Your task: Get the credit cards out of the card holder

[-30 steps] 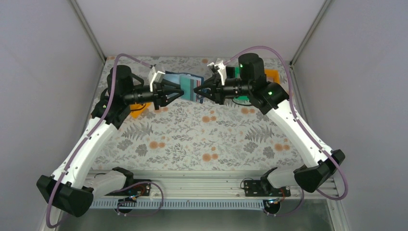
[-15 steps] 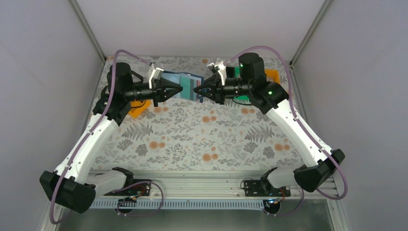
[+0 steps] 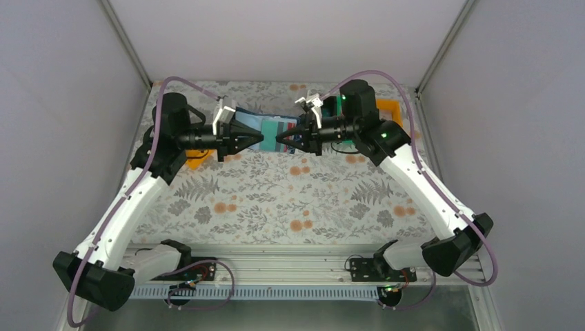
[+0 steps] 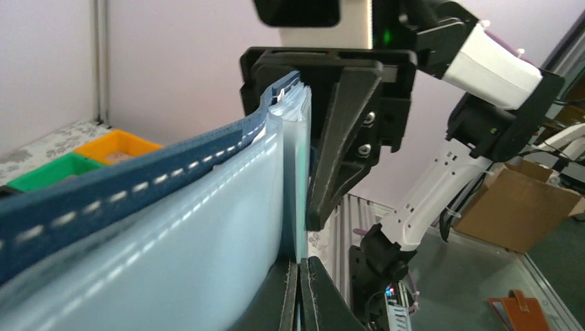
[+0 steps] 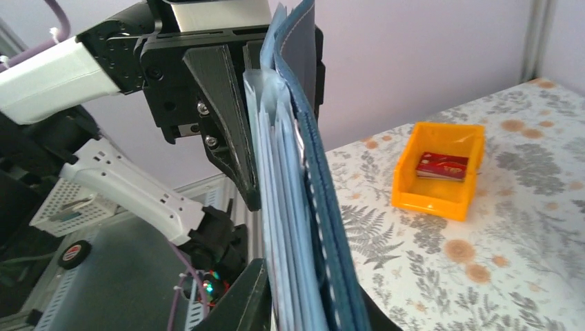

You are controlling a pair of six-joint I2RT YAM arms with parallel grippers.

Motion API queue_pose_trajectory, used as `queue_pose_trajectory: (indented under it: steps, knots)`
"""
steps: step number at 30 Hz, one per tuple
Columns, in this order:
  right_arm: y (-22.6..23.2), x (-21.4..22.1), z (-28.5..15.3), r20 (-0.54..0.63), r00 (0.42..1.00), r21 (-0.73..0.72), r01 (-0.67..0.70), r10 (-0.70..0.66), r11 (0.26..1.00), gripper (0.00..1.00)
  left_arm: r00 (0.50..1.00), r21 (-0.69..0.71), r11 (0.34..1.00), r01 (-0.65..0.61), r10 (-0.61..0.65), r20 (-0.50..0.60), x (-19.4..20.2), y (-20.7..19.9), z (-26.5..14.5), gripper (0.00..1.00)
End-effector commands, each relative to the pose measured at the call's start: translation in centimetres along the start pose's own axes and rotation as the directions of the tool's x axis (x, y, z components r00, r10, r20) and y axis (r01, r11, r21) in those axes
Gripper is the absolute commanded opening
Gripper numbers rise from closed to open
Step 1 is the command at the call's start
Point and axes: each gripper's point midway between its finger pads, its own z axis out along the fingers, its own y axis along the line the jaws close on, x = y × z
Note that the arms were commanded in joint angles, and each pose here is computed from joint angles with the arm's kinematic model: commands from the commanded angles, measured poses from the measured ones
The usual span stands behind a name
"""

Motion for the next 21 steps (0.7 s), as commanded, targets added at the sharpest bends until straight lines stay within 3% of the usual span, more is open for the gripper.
queue_pose_trajectory:
  steps: [1,4,8,18,21]
  knots:
    - [1.2,0.6,0.7,-0.003,1.000,-0.096,0.011,-0.011,0.995,0.20,0.997,0.082,0.994,-0.073,0.070,0.028,-0.8,-2.7,-0.4,0.03]
    - [1.5,0.5,0.3,0.006,1.000,-0.085,0.025,-0.024,0.996,0.22,0.997,0.077,0.994,-0.077,0.075,0.031,-0.7,-2.7,-0.7,0.02]
    - [1.7,0.8,-0.2,0.003,0.999,-0.079,0.036,-0.035,0.996,0.17,0.996,0.074,0.993,-0.089,0.087,0.028,-0.6,-2.8,-1.0,0.02]
    - [1.9,1.6,-0.9,-0.025,1.000,-0.085,0.010,-0.012,0.996,0.27,0.992,0.085,0.989,-0.123,0.122,0.013,-0.1,-3.0,-1.4,0.02]
    - [2.1,1.4,-1.1,-0.015,1.000,-0.087,0.019,-0.021,0.996,0.19,0.992,0.085,0.989,-0.123,0.123,0.010,0.0,-3.0,-1.4,0.03]
